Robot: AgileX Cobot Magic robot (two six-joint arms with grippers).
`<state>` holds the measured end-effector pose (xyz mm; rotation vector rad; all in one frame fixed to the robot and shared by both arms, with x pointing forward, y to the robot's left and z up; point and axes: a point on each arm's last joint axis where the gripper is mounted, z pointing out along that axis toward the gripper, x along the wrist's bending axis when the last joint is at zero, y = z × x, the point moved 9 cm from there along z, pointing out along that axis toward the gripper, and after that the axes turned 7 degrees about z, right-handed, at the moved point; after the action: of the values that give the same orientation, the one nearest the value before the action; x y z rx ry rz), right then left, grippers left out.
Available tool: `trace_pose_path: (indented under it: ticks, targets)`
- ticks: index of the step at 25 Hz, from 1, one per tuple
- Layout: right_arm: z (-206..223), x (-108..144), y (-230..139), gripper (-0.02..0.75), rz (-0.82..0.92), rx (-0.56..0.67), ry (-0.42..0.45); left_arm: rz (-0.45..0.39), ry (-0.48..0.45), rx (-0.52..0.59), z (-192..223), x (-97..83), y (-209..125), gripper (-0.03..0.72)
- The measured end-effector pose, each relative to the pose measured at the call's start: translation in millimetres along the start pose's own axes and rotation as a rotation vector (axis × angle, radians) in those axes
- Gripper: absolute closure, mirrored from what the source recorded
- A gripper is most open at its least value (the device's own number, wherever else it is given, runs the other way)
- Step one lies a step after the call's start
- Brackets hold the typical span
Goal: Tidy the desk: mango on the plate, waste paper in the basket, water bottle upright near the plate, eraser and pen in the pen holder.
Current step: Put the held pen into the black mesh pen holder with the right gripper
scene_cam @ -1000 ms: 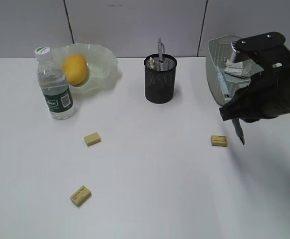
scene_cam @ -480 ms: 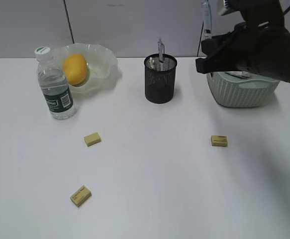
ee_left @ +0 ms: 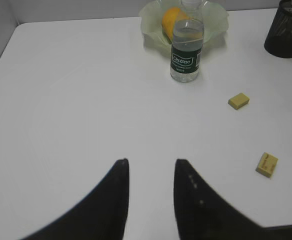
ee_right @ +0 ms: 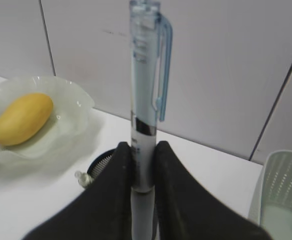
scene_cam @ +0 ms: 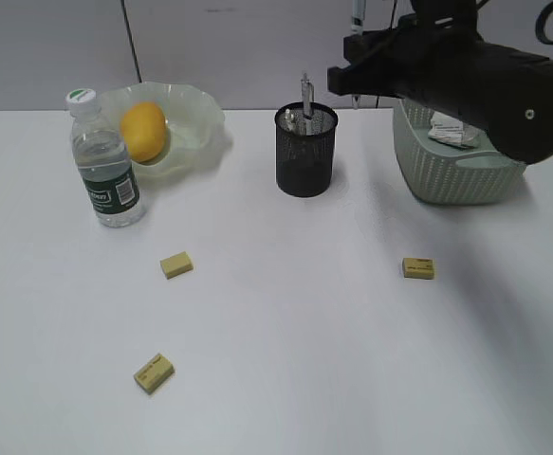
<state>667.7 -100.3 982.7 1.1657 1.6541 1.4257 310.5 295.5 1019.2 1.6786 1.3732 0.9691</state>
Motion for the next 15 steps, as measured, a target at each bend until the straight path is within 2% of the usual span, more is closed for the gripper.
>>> trace_pose_path:
  ticks: [6,15]
  targets:
    - [38,7,4,0.623,0.025,-0.040,0.037,0.000,0.000,0.000,0,0.0,0,0.450]
    - [86,7,-14,0.623,0.032,-0.040,0.038,0.000,0.000,0.000,0,0.0,0,0.450]
